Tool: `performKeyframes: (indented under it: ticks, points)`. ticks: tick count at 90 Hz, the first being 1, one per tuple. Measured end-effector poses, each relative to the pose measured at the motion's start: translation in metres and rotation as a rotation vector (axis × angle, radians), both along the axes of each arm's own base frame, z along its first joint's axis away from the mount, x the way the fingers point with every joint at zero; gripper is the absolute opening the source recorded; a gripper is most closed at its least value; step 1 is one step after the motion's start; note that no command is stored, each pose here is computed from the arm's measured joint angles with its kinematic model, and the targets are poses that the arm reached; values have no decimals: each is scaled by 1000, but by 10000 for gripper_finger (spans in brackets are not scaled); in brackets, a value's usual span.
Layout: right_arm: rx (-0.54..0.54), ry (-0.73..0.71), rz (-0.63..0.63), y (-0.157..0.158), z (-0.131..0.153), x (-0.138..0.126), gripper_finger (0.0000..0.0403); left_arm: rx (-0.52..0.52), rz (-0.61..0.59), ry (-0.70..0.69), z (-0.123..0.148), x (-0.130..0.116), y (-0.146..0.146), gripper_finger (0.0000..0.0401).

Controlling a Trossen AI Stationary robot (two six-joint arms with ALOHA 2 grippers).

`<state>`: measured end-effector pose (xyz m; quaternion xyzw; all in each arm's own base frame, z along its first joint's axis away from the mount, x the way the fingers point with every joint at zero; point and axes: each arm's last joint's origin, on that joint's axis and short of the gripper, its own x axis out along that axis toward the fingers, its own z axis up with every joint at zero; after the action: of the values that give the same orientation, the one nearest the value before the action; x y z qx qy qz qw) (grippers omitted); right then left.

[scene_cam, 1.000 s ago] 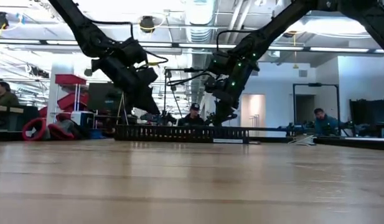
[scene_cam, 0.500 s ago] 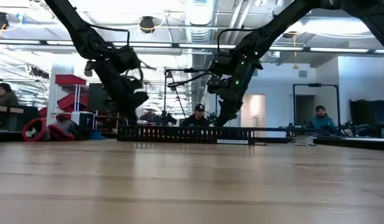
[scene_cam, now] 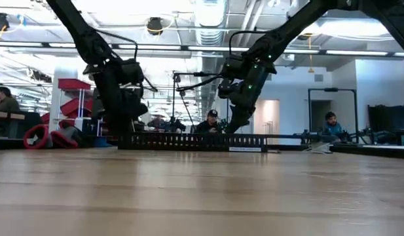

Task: Ziptie cables
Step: Close the black cable duct

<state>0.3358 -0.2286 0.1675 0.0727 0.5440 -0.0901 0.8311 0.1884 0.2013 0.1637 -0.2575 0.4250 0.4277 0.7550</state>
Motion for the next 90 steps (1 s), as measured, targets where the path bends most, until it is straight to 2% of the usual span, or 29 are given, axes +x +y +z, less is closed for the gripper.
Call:
performKeyframes:
  ticks: [9, 24, 37, 55, 72, 90]
  points:
    - [4, -2, -1, -1, 0, 0, 0, 31, 37, -44, 15, -2, -3, 0]
    - [8, -8, 3, 0, 0, 0, 0, -96, 115, 21, 18, -17, -18, 0]
    - [10, -15, 9, 0, 0, 0, 0, -152, 119, 4, 5, -15, -30, 0]
    - [4, -22, 12, -1, 1, 1, 0, -128, 145, -101, -8, -12, -34, 0]
    - [4, -21, 11, -1, 0, 1, 0, -189, 163, -29, -25, -13, -35, 0]
    - [5, -22, 6, -3, 0, -1, 0, -192, 160, -19, -33, -10, -32, 0]
